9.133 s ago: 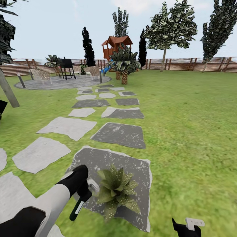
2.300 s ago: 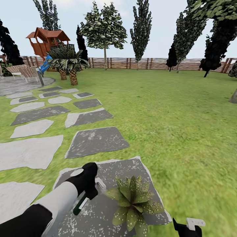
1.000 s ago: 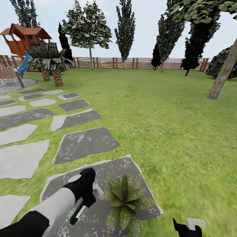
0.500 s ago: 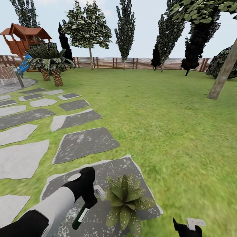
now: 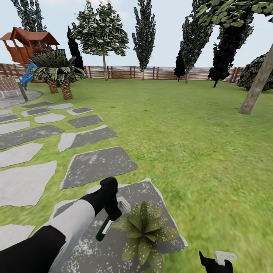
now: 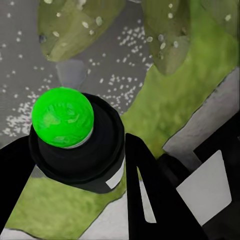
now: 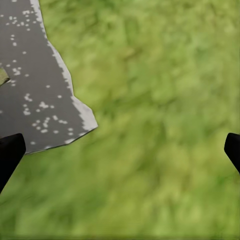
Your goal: Pick up the pesticide atomizer in the garden and spray insectifuge to fully cover both potted plants in the garden.
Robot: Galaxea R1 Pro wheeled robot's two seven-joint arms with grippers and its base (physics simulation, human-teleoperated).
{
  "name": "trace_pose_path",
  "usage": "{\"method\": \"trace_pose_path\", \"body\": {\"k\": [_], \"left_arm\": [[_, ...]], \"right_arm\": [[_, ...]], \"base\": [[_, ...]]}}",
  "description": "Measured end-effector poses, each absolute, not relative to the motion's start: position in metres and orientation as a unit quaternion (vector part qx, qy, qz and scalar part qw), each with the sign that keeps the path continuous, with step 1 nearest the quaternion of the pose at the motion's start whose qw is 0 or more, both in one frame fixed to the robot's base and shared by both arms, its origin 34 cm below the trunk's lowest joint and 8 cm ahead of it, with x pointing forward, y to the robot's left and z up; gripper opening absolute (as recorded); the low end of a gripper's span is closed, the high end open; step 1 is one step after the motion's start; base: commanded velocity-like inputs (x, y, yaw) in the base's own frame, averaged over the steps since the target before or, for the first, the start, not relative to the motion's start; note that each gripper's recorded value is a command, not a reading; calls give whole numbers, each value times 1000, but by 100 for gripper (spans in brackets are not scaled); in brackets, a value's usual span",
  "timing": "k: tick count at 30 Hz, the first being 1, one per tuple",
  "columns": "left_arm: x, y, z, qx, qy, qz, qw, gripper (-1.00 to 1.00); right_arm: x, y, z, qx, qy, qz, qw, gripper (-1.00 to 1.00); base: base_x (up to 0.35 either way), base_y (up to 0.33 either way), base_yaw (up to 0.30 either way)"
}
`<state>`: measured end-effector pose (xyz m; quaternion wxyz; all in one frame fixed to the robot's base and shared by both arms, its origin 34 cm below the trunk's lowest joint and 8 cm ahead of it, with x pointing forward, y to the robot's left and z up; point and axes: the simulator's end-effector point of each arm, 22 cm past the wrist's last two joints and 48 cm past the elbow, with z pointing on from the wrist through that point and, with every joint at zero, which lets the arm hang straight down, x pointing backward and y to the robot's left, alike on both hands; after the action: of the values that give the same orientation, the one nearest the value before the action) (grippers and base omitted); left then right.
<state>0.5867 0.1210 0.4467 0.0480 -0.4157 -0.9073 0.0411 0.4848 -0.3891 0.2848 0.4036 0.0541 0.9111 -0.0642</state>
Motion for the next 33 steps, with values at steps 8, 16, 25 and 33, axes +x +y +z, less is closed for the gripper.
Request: {"method": "trace_pose_path", "body": {"k": [8,16,25,33], "left_arm": [[545,117,439,-471,-874,41,117,-100],[547,118,442,-474,-872,40,117,-100],[550,114,445,-475,-872,40,112,-100],[551,116,444,-475,-872,37,112,-100]], "right_arm": [[485,-389,285,54,911,-64,404,100],[485,-389,285,54,911,-64,404,100],[485,-389,285,54,911,-64,404,100],[485,-389,285,54,911,-64,403,100]], "base": [[0,0,0],[0,0,0],[107,-194,207],[-133,-180,24]]}}
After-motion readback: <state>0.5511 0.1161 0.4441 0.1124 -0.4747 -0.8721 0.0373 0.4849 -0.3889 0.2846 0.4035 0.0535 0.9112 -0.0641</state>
